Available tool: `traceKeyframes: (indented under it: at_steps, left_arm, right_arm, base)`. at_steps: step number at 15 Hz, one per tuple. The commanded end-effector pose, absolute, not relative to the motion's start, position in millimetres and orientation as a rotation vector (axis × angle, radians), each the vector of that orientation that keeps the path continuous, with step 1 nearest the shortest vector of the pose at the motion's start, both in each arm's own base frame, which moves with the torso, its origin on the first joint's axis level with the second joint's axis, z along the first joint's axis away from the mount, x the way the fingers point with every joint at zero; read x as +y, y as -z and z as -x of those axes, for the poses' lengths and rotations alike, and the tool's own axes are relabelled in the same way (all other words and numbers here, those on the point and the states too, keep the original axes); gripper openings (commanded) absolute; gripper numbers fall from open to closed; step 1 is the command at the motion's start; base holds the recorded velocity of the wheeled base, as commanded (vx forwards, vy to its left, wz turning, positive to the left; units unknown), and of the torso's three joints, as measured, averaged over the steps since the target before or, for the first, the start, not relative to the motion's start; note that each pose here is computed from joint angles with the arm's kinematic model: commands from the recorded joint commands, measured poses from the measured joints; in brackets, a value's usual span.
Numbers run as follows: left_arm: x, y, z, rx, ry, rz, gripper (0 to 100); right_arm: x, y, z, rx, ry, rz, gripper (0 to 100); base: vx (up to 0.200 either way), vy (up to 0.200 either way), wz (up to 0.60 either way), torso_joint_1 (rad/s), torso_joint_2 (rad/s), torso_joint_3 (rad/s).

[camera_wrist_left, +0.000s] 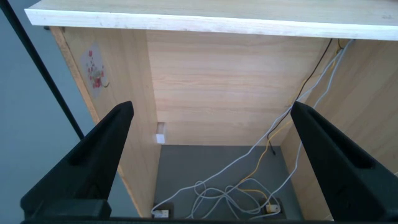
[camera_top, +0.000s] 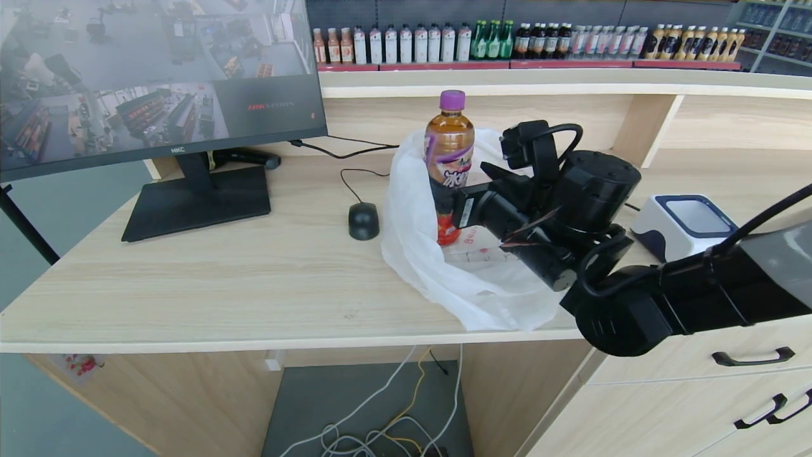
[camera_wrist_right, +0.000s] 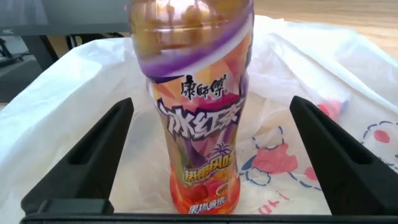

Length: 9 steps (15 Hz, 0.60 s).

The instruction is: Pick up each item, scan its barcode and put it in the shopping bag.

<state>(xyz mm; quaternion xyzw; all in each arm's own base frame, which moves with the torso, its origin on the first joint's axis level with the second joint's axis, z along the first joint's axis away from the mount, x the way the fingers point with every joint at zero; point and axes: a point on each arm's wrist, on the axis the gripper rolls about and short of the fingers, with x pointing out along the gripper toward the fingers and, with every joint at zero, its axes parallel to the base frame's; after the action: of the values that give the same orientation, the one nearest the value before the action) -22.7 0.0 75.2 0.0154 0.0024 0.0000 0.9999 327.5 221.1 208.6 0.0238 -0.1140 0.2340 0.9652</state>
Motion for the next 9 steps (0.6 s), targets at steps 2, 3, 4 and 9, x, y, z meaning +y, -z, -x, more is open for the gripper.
traceKeyframes:
  at_steps: [2,3,4,9]
  left_arm:
    - [0,-75,23,0.005,0.0,-0.031,100]
    - [0,-75,23,0.005,0.0,-0.031,100]
    - [0,-75,23,0.005,0.0,-0.031,100]
    - [0,-75,23,0.005,0.0,-0.031,100]
  right_arm:
    - [203,-207,-299,-0.281,-0.475,-0.069,100]
    - [197,-206,-291,-0.298,-0.474,-0.074,100]
    - [192,-209,-283,-0.307,-0.473,-0.077,100]
    - [179,-206,-264,-0.4,-0.468,-0.072,100]
  base:
    - [0.0,0.0,0.0,0.0,0.0,0.0]
    - [0.0,0.0,0.0,0.0,0.0,0.0]
    - [0.0,0.0,0.0,0.0,0.0,0.0]
    - [0.0,0.0,0.0,0.0,0.0,0.0]
